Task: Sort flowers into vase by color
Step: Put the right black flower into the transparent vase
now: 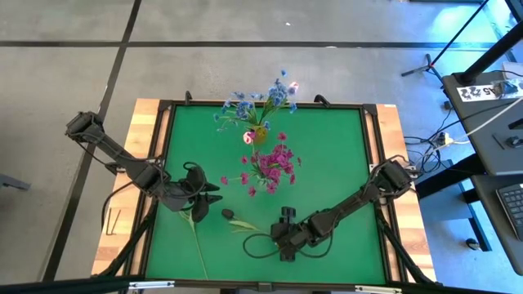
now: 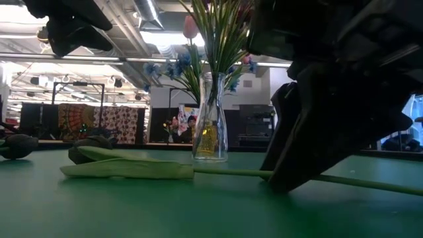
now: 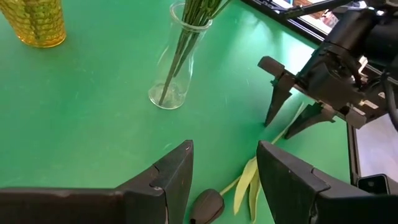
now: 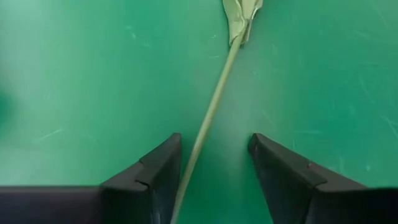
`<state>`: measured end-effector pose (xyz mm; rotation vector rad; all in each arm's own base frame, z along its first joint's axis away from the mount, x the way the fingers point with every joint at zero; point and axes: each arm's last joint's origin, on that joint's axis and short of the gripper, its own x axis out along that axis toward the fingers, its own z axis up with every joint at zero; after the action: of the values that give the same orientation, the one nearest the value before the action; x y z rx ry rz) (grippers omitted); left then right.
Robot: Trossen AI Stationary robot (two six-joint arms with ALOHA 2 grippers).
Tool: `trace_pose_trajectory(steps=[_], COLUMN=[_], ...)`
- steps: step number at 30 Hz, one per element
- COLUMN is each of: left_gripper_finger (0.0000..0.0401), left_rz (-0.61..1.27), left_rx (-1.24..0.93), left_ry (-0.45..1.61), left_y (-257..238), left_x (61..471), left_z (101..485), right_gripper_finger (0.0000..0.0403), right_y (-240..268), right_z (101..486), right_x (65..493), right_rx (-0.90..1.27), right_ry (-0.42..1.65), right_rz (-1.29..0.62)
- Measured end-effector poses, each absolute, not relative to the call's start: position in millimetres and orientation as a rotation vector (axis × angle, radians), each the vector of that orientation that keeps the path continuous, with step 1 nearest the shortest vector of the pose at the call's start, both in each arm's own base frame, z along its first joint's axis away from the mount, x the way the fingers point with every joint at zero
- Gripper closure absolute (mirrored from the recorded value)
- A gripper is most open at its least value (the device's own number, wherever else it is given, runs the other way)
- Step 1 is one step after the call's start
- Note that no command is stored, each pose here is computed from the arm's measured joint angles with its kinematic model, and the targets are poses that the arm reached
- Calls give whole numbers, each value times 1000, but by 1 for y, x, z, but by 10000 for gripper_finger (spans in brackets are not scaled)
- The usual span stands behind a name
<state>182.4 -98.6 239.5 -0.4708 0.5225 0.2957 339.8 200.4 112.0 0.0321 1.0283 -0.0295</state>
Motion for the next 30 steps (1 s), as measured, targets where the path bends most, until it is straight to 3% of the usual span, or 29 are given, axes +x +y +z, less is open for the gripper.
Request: trace_pose_trajectory(steps=[6,15,19,30], left_gripper_finger=[231,231,231,231], left_rz=[290,291,279,226], left_rx=[-466,-451,-425,-216], left_ry=[517,514,500,320], left_y=[-99,-99,-100,-104], left_x=[183,183,185,192], left_z=[240,240,250,325], right_gripper_finger=[251,391,386,396], right_y=[193,178,171,154], right_z=[112,126,144,229], right_x=[341,342,332,306], right_rx=[52,92,5,1], right_ry=[1077,1109,1093,875], right_rz=[-11,1,-79,-201])
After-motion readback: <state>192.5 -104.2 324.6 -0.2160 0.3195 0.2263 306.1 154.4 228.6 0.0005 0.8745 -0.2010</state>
